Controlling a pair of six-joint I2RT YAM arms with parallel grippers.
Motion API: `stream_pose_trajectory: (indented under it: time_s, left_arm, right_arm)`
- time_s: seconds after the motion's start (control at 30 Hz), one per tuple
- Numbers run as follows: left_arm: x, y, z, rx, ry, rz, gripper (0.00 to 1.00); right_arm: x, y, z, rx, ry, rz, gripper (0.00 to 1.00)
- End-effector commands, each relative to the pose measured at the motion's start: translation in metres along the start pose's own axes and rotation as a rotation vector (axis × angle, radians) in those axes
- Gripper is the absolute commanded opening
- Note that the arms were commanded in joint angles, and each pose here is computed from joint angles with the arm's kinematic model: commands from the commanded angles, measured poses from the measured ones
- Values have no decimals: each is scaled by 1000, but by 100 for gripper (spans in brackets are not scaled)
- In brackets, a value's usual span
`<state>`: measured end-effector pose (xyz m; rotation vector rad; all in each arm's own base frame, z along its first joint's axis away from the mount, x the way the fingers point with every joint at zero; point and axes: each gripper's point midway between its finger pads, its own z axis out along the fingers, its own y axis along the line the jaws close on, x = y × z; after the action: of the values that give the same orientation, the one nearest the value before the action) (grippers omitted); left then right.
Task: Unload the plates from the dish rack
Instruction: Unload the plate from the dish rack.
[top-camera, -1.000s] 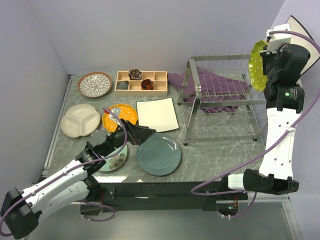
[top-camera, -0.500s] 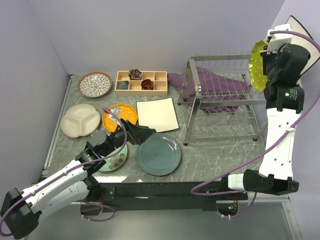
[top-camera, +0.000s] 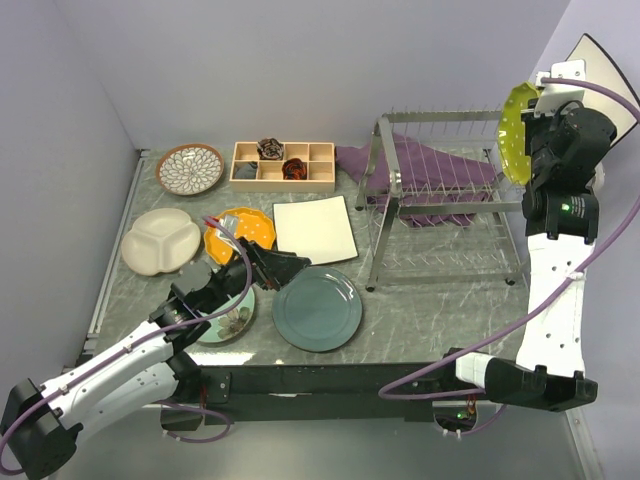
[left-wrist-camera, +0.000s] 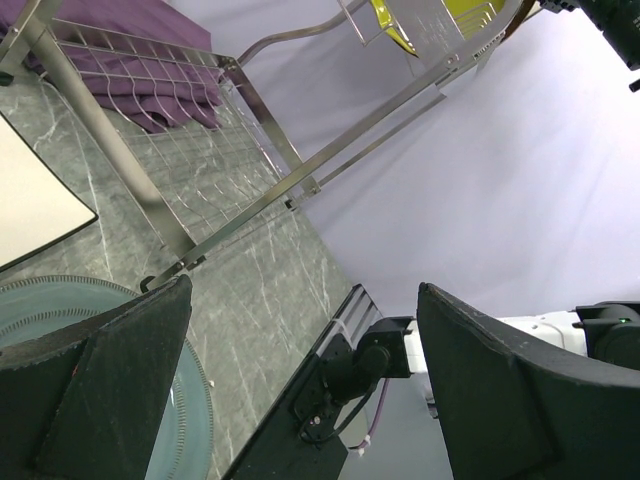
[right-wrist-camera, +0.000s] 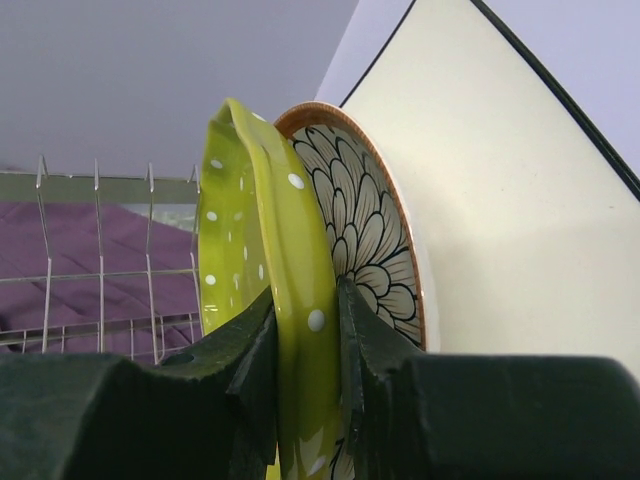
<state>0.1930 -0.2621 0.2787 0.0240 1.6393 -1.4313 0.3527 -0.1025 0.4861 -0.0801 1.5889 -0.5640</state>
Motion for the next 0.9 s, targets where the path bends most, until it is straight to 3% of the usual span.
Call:
stream_pose_trajectory:
  time_s: [0.0,0.23,0.5,0.87]
  left_arm:
    - [-6,-11,1,40,-21,20,99]
    - [-9,-11,-2,36,-36,25,99]
    - [-8,-13,-2,49,-30,25,99]
    - [-7,-11,-1,41,-30,19,99]
  right_arm:
    - [-108,-54,-52,148,-351,39,0]
    - [-122,-48,-47,105,-400,-66,0]
    - [-94,-59,-36,234,-367,64,0]
    - [-125,-59,-48,183,-440,-23,0]
